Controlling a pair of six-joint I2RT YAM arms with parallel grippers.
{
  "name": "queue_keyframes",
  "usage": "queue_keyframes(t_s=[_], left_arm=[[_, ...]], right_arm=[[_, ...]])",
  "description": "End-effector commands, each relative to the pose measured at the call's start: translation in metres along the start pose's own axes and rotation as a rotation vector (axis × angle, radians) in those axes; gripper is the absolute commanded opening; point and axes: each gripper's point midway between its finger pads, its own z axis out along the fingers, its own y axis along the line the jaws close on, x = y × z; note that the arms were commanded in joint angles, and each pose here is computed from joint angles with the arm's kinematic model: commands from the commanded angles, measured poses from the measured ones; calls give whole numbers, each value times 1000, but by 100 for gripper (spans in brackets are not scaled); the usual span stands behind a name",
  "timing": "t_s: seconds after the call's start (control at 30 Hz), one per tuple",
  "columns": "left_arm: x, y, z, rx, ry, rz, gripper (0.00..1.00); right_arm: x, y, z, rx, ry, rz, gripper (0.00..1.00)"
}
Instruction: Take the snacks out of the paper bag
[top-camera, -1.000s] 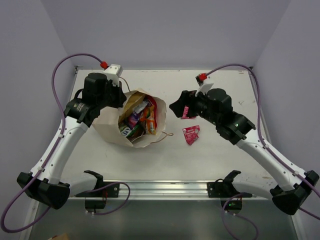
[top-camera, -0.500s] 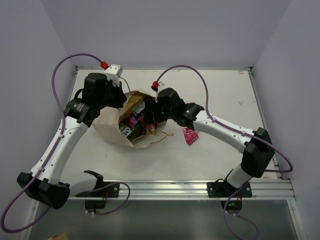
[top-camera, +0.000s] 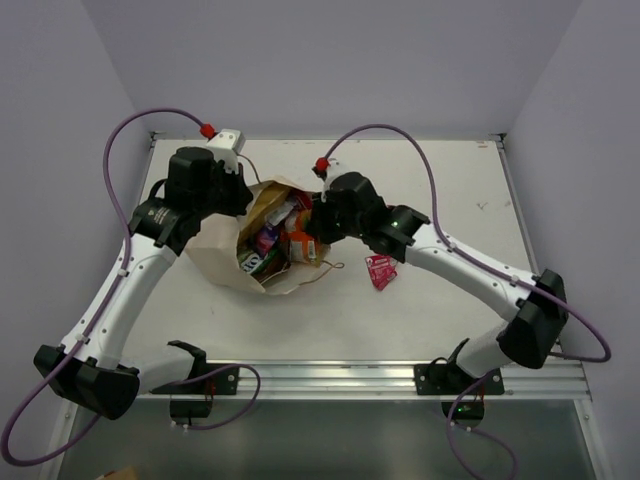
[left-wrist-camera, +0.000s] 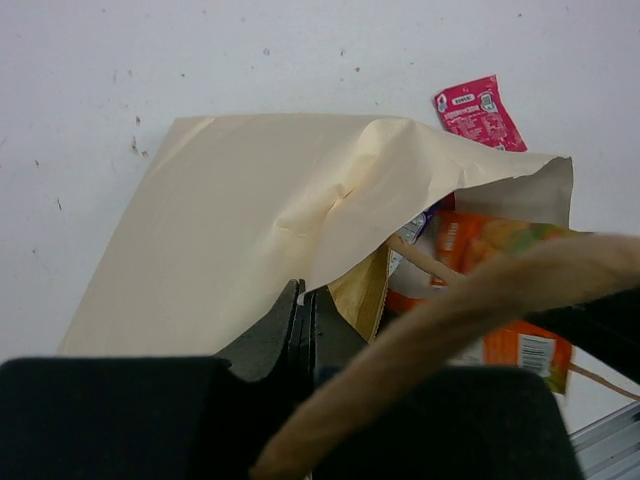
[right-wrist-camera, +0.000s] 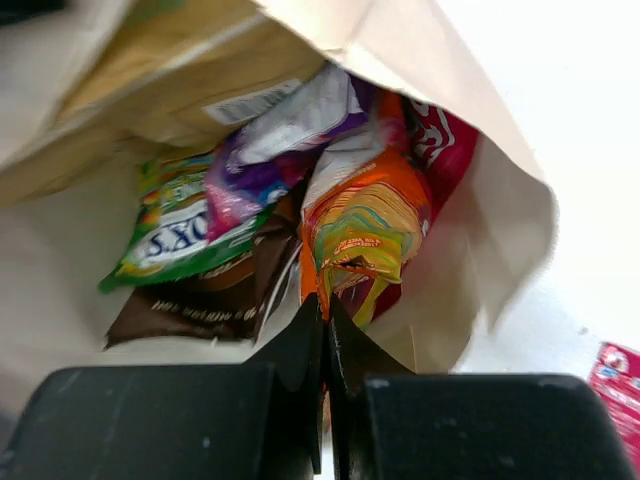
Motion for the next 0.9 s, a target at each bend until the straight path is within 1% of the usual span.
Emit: queue_keyframes(t_s=[0.0,0.13,0.2,0.23,0.3,0.33,0.37,0.4,0.47,0.5,0.63,0.67,0.7,0.73,0.77,0.8,0.87], left_arm=[[0,8,4,-43,-15,9,0],[2,12,5,-61,-11,17,0],[3,13,5,-68,-9,16,0],[3,13,5,-68,-9,16,0],[3,13,5,-68,-8,16,0],[3,13,5,-66,-7,16,0],[3,13,5,-63,-7,16,0],[3,12,5,-62,-7,16,0],[3,12,6,-59,-6,16,0],[3,12,5,-59,-5,16,0],[2,10,6,-48,-4,16,0],[3,9,5,-44,-2,16,0],[3,9,5,-44,-4,16,0],[3,9,5,-44,-2,16,0],[3,9,5,-44,-3,18,0],[2,10,5,-47,-4,19,0],[2,9,6,-45,-5,20,0]], right_arm=[[-87,34,-96,-107,-292,-40,0],[-119,37,-158,-132,-429,-60,0],[-130,27,-189,-119,-502,-49,0],[-138,11,-200,-72,-545,-29,0],[-140,-14,-219,-3,-601,-5,0],[-141,-29,-223,42,-620,12,0],[-144,-54,-228,114,-645,39,0],[-145,-66,-232,147,-662,47,0],[-142,-102,-232,236,-677,73,0],[-144,-112,-232,254,-690,80,0],[-141,-161,-210,321,-668,131,0],[-138,-185,-199,360,-646,171,0],[-134,-195,-187,343,-628,183,0],[-131,-215,-185,364,-622,217,0],[-122,-232,-168,370,-579,249,0],[-117,-238,-157,335,-558,272,0],[-110,-260,-148,326,-535,316,0]])
